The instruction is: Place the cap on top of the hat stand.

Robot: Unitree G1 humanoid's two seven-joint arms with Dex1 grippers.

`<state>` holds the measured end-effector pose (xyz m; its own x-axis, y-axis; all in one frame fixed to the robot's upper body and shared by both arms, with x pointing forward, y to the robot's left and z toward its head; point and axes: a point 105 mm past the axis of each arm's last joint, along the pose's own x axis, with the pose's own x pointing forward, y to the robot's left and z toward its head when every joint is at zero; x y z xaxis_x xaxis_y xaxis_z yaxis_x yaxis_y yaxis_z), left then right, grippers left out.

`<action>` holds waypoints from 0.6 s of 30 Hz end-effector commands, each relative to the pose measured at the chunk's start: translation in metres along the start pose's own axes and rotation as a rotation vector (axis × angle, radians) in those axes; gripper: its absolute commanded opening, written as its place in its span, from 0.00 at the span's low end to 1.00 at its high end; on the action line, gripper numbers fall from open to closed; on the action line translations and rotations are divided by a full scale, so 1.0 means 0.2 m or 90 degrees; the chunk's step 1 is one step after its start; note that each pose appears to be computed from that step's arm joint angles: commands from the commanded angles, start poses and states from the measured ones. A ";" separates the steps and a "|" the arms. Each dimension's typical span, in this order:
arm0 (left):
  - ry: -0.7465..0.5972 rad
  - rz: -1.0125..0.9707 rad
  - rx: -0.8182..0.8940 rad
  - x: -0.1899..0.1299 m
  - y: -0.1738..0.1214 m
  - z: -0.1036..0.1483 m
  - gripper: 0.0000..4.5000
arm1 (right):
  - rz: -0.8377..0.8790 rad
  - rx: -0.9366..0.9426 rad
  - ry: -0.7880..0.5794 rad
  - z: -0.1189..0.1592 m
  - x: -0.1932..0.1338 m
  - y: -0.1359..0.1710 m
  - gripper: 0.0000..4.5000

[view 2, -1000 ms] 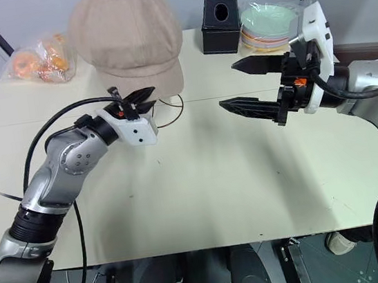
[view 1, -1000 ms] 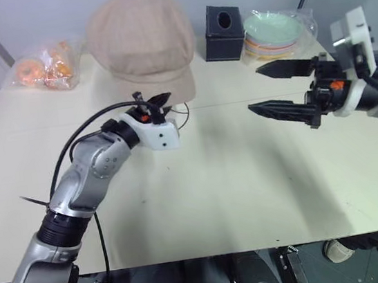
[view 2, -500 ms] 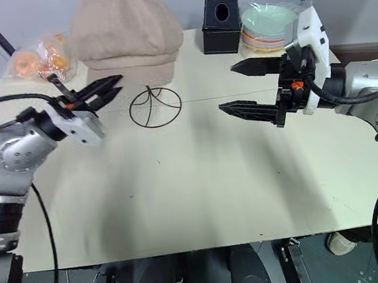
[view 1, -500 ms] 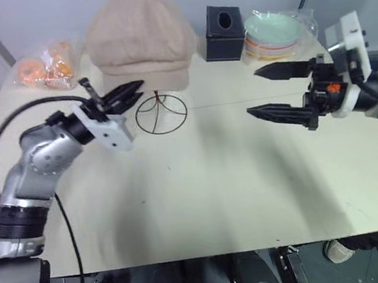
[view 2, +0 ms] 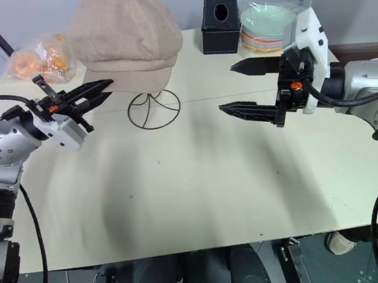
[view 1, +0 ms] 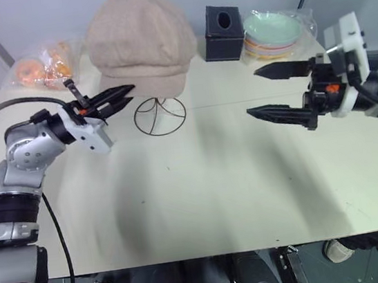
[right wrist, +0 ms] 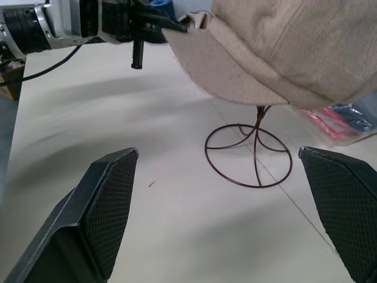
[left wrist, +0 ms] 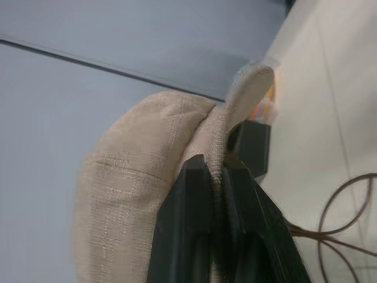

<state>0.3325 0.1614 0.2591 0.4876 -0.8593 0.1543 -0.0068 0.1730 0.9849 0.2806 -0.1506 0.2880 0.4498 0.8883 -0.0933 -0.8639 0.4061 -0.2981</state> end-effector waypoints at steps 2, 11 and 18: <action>-0.011 0.009 0.016 0.00 0.06 0.00 0.57 | -0.006 -0.026 -0.021 0.07 -0.01 -0.01 1.00; 0.035 0.010 -0.001 -0.09 0.05 0.02 0.98 | -0.018 -0.032 -0.011 0.06 -0.03 -0.06 1.00; 0.269 0.043 -0.238 -0.32 0.11 -0.11 0.98 | -0.017 -0.006 0.009 0.01 -0.09 -0.14 1.00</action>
<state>0.3254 0.2223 0.2467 0.7780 -0.6264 0.0475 0.2094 0.3299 0.9205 0.2988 -0.1724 0.2896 0.4709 0.8751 -0.1118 -0.8623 0.4298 -0.2677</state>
